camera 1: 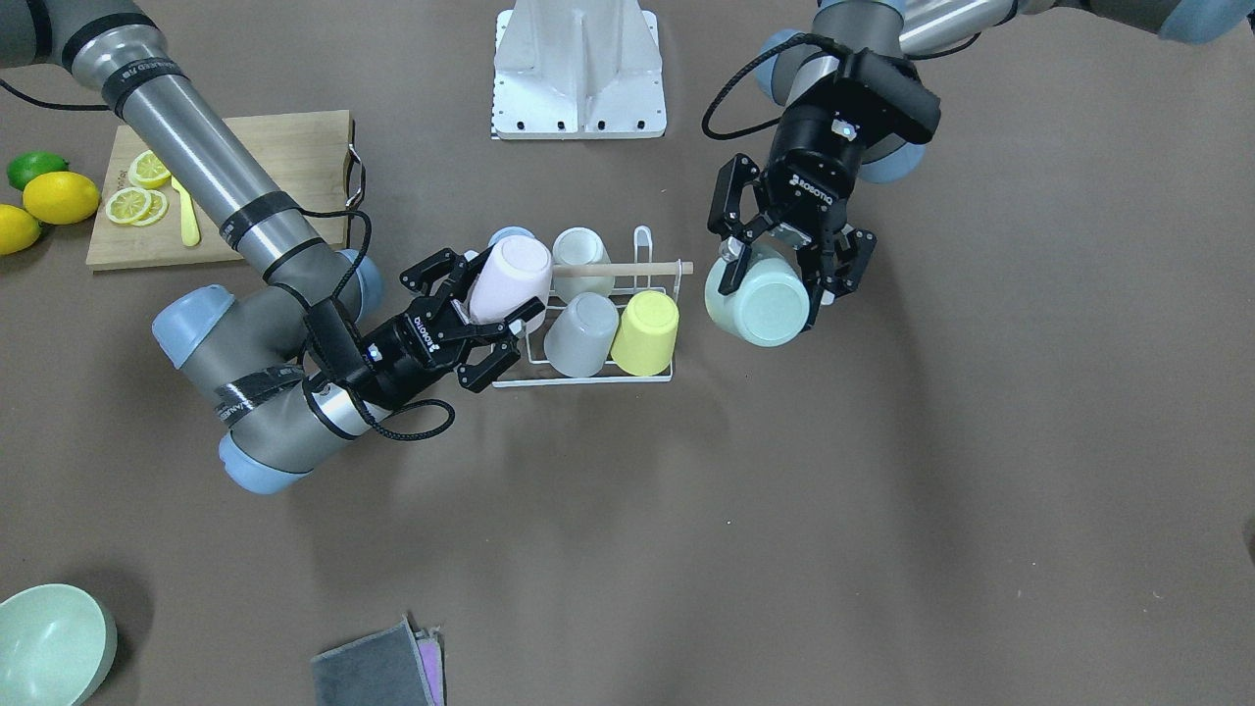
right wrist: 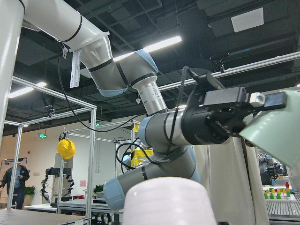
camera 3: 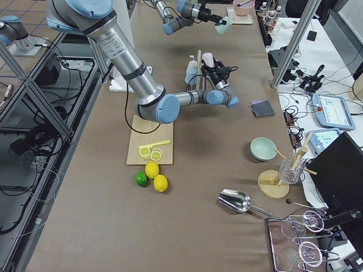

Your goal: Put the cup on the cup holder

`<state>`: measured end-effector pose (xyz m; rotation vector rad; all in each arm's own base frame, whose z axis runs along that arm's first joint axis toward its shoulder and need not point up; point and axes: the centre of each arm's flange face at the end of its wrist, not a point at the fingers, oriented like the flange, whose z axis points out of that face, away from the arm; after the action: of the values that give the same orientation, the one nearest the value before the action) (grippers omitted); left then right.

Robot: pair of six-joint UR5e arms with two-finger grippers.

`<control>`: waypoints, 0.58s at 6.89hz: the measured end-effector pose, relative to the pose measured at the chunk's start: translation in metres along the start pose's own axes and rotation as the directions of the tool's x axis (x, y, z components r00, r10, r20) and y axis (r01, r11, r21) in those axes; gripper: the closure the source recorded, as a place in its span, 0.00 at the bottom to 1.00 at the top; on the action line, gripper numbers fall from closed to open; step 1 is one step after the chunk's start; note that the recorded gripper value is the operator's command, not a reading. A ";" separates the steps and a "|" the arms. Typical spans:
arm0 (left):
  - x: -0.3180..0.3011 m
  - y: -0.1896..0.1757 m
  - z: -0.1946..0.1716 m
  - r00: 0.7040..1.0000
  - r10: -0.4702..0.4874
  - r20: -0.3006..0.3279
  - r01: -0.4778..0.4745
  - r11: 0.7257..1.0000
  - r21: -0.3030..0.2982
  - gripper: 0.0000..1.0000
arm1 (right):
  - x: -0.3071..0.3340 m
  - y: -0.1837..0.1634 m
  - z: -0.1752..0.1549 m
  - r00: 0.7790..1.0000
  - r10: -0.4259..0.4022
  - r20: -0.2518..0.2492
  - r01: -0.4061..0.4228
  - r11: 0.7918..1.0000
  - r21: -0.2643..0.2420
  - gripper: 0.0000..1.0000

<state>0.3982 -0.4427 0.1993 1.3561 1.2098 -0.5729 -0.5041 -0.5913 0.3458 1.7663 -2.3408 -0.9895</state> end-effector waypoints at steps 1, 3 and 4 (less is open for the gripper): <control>0.015 0.025 -0.016 1.000 -0.004 0.005 0.005 1.000 -0.006 0.90 | 0.000 0.000 -0.001 1.000 -0.001 -0.001 0.001 1.000 -0.002 0.01; 0.037 0.068 -0.047 1.000 -0.006 0.026 0.006 1.000 -0.019 0.90 | 0.002 -0.004 -0.006 1.000 -0.005 -0.008 0.005 1.000 -0.005 0.00; 0.046 0.083 -0.061 0.999 -0.004 0.037 0.005 1.000 -0.023 0.90 | 0.004 -0.010 -0.013 1.000 -0.013 -0.013 0.013 1.000 -0.012 0.00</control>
<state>0.4683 -0.3541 0.2065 1.3186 1.1869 -0.5831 -0.4920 -0.6018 0.3498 1.7803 -2.3139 -0.9881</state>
